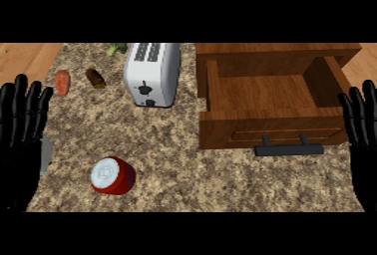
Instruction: Pick up the can, place it into the drawer and close the drawer
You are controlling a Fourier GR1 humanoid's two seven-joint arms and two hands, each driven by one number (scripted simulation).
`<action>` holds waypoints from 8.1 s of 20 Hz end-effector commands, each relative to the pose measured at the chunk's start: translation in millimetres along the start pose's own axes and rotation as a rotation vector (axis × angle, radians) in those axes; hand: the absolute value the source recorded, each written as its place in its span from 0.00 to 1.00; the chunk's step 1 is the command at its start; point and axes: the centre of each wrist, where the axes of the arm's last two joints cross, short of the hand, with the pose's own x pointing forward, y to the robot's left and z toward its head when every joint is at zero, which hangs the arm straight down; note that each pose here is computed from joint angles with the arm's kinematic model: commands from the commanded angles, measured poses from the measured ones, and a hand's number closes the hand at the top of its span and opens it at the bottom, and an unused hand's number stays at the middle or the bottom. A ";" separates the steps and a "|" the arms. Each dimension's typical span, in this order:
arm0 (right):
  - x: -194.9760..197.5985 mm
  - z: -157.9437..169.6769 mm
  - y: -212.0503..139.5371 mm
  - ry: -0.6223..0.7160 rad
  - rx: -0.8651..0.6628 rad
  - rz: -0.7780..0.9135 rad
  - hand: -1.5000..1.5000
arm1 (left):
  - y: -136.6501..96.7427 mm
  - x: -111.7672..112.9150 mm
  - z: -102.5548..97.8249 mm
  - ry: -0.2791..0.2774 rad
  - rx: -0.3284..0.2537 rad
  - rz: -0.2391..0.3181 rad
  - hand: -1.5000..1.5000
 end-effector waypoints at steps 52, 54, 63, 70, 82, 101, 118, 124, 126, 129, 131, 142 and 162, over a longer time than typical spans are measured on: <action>-36.3 63.0 -64.3 0.286 -0.079 0.032 0.00 | 9.0 -66.4 66.1 0.480 -0.358 0.173 0.00; -29.4 58.6 -31.9 0.284 -0.063 0.021 0.00 | 22.5 -89.3 73.5 0.472 -0.344 0.155 0.00; -34.1 74.4 -41.5 0.282 -0.046 0.022 0.00 | 56.5 -105.2 111.1 0.481 -0.337 0.127 0.00; -29.2 53.6 -71.5 0.284 -0.067 0.027 0.00 | 50.5 -141.8 109.3 0.498 -0.348 0.115 0.00; -26.3 61.4 -54.2 0.253 -0.074 0.024 0.00 | 55.3 -183.9 117.6 0.526 -0.328 0.099 0.00; -12.5 74.7 -48.8 0.268 -0.076 0.024 0.00 | 54.8 -198.3 108.2 0.556 -0.334 0.132 0.00; -13.3 54.8 -61.4 0.262 -0.068 0.009 0.00 | 2.2 -220.3 96.1 0.550 -0.393 0.164 0.00; -3.5 78.9 -53.7 0.268 -0.058 0.012 0.00 | -15.9 -226.3 66.9 0.511 -0.391 0.196 1.00; -22.9 80.9 -54.3 0.259 -0.073 0.009 0.00 | -19.8 -224.6 87.7 0.508 -0.403 0.224 1.00; -1.8 57.7 -58.7 0.267 -0.064 0.018 0.00 | -17.1 -215.1 74.0 0.519 -0.403 0.274 1.00; 3.2 76.1 -51.3 0.246 -0.082 0.000 0.00 | -25.6 -217.1 79.8 0.535 -0.399 0.278 1.00; -6.8 71.1 -49.4 0.240 -0.092 0.000 0.00 | 19.1 -210.8 44.6 0.500 0.187 0.153 1.00; 17.1 69.5 -59.6 0.235 -0.089 0.004 0.00 | -94.2 -100.0 -89.6 0.373 -0.034 0.147 1.00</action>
